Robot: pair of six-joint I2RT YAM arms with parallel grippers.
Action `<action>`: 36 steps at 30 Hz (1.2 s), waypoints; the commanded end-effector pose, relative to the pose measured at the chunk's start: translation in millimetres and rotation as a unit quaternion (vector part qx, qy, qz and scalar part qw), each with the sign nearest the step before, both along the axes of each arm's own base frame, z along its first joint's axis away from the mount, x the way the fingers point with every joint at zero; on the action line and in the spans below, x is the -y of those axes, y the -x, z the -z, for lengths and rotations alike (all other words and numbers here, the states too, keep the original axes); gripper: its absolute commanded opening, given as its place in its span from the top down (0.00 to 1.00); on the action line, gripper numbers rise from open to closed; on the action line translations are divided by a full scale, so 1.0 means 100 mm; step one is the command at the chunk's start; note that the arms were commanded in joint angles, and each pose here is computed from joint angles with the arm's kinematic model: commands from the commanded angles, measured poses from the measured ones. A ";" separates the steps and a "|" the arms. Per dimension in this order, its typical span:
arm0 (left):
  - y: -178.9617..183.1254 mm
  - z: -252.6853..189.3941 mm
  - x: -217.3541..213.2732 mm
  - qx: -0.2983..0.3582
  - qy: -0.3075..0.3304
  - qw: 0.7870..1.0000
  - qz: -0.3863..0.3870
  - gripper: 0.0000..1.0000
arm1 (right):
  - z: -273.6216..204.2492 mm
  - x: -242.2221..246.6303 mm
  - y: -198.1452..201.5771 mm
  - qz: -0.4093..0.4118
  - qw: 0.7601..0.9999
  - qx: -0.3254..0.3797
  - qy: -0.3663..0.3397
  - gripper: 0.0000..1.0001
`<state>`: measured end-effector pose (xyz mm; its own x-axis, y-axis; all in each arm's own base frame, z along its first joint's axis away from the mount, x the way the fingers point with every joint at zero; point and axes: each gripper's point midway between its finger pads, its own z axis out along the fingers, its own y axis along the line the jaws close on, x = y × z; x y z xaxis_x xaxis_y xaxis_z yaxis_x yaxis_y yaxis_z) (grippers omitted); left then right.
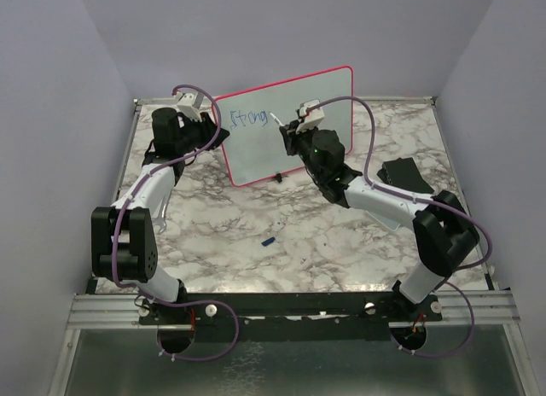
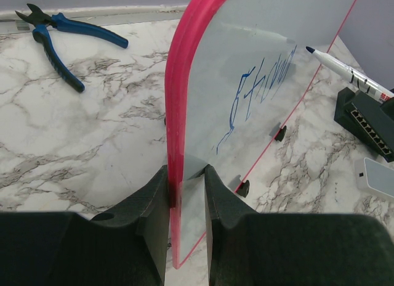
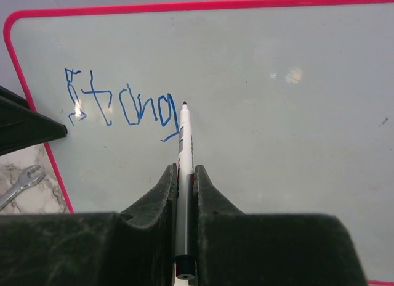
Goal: Write a sentence on the whiteboard
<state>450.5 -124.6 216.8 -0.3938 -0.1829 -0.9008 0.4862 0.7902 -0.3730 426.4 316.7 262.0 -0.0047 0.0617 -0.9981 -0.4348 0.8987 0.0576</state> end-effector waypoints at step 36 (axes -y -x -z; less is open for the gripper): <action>0.02 -0.01 0.00 -0.004 -0.010 1.000 -0.004 0.88 | 0.01 0.19 -0.16 0.053 0.999 -0.001 0.007 0.99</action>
<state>450.6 -124.5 216.7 -0.3936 -0.1827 -0.9010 0.4861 0.7905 -0.3726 433.3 309.6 250.9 -0.0208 0.0464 -0.9987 -0.3862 0.9210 0.0509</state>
